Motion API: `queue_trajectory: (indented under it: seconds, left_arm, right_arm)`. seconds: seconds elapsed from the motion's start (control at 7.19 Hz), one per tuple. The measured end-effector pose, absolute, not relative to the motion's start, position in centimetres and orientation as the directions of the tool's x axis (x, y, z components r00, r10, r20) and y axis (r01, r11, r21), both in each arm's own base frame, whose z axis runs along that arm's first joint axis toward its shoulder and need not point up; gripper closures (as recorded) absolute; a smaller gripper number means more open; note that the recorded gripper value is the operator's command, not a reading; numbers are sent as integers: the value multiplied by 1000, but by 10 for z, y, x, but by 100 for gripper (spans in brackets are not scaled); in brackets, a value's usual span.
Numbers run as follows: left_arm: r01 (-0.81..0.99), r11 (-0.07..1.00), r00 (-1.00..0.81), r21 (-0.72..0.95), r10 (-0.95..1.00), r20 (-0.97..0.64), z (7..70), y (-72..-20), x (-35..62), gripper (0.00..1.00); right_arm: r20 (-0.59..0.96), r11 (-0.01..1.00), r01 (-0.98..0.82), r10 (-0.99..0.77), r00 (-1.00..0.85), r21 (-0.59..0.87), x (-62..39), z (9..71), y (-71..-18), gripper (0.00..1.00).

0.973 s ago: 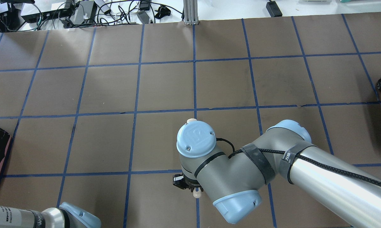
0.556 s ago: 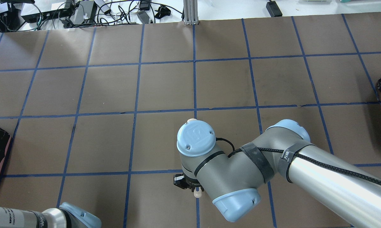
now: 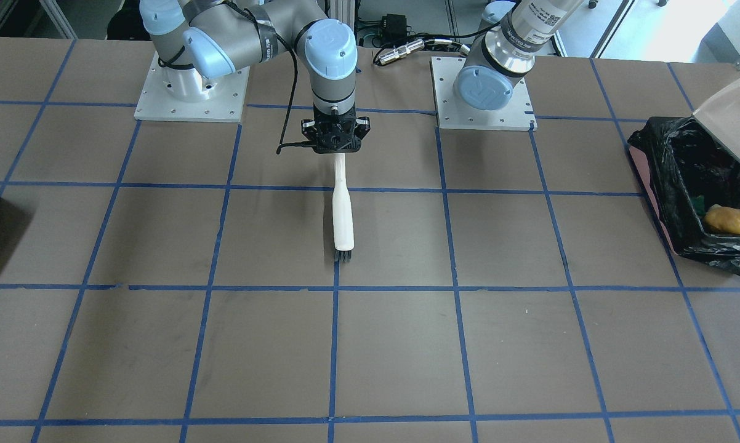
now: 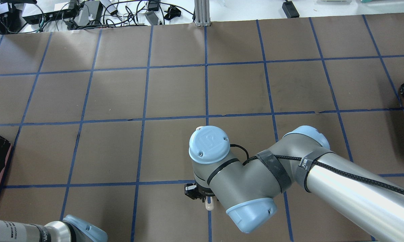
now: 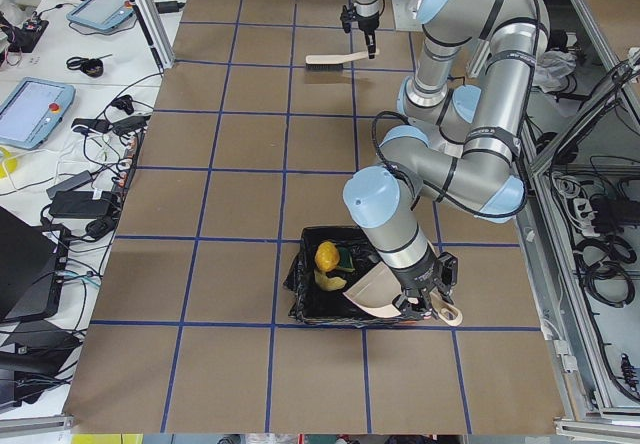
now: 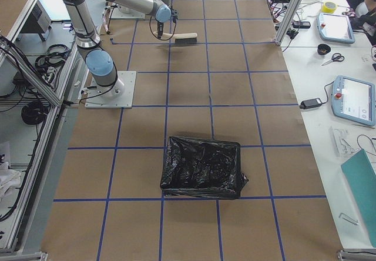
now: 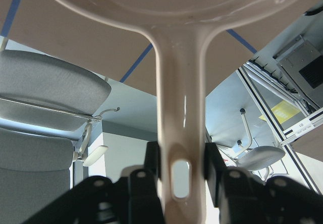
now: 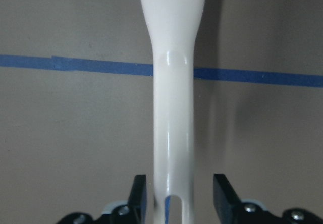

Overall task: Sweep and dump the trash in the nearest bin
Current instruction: 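Lower the brush and open the right gripper while the left holds the dustpan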

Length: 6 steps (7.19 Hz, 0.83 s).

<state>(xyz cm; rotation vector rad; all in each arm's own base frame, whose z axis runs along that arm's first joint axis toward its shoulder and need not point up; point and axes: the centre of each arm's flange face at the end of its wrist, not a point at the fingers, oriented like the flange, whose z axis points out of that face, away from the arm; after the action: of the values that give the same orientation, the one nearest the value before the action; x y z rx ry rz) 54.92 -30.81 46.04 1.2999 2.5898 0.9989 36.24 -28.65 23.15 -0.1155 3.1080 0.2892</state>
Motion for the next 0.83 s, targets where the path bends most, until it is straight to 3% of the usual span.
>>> queue_trajectory:
  seconds: [0.28,0.83]
  left_arm:
    - [726,424,-575,542,807,138,474,-350,520,100]
    - [695,544,-570,471,816,-101,500,-463,402,100]
  right_arm:
    - [-32,984,-69,-64,-997,165,363,241,-295,3]
    - [-70,994,-54,-47,-996,98,381,356,-341,9]
